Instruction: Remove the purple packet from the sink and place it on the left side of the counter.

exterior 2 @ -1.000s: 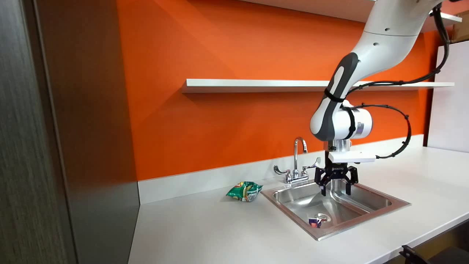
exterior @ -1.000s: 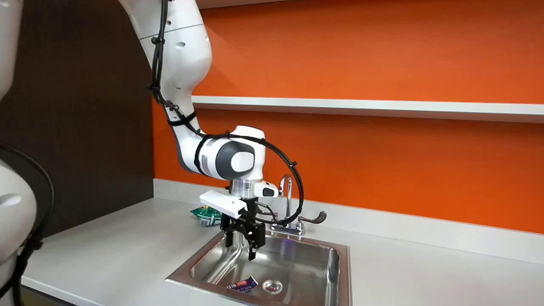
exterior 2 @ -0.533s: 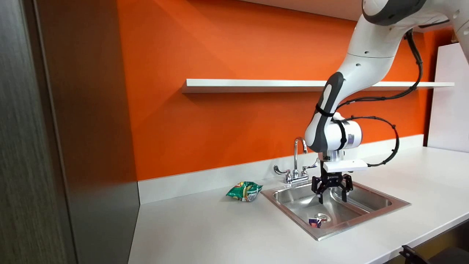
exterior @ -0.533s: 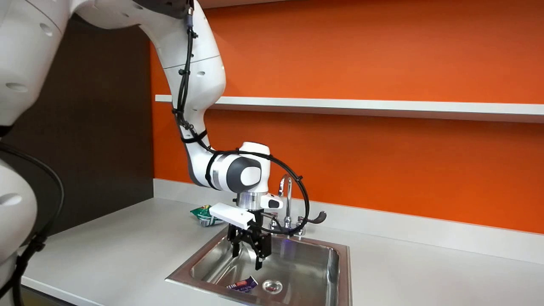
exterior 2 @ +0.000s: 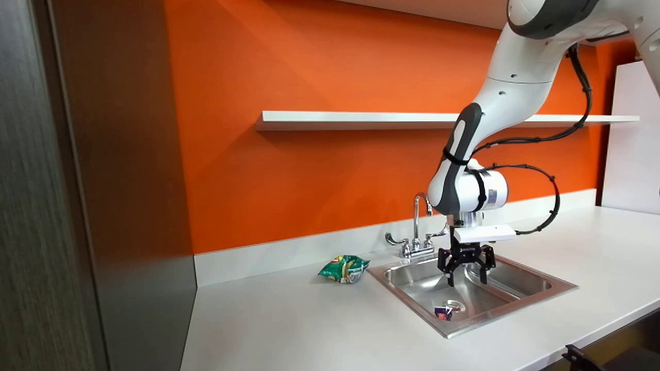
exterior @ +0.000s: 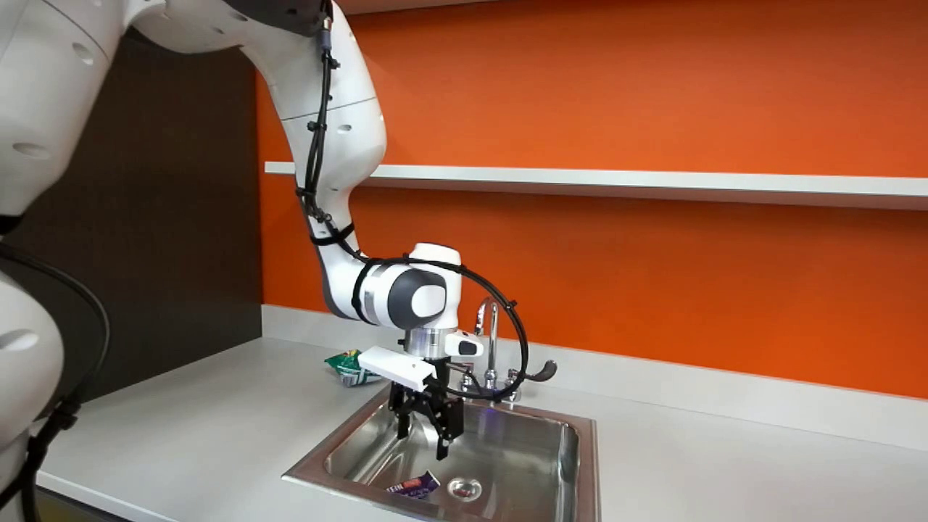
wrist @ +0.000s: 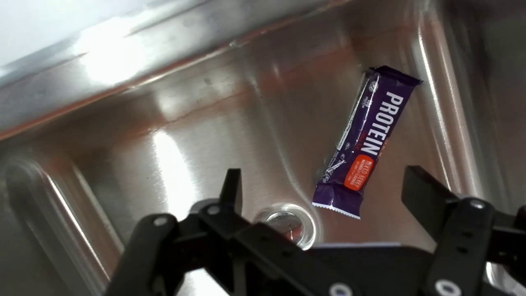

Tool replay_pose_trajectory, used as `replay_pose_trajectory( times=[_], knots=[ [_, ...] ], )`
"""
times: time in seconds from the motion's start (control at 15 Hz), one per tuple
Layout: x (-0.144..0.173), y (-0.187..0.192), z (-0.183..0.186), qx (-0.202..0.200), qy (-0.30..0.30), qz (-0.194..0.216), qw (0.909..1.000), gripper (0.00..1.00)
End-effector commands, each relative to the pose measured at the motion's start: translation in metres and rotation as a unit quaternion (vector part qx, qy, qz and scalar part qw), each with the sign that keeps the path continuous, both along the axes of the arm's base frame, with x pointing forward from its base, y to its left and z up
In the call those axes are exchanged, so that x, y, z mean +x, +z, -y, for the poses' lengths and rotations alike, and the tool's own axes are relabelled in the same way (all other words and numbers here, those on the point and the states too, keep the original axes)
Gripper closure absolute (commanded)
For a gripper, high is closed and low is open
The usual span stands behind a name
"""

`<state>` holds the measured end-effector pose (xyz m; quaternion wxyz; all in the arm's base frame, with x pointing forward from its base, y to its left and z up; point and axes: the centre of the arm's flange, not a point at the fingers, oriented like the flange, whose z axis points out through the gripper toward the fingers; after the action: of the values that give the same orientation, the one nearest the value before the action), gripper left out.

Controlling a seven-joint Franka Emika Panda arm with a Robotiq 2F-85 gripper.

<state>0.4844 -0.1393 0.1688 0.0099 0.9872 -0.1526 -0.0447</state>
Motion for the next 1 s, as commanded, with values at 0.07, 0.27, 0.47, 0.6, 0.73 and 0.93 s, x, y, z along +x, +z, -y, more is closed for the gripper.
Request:
replay_pose_trajectory(
  times=[0.07, 0.27, 0.47, 0.6, 0.73, 0.93],
  knots=[
    [0.005, -0.009, -0.003, 0.001, -0.008, -0.004, 1.0000, 0.00],
    [0.013, -0.027, -0.012, 0.006, -0.025, -0.016, 0.9996, 0.00],
    [0.019, -0.044, -0.024, 0.005, -0.042, -0.022, 0.9989, 0.00],
    [0.023, -0.052, -0.031, 0.002, -0.055, -0.025, 0.9982, 0.00],
    [0.025, -0.058, -0.037, -0.006, -0.073, -0.030, 0.9968, 0.00],
    [0.016, -0.060, -0.045, -0.023, -0.115, -0.033, 0.9925, 0.00]
  ],
)
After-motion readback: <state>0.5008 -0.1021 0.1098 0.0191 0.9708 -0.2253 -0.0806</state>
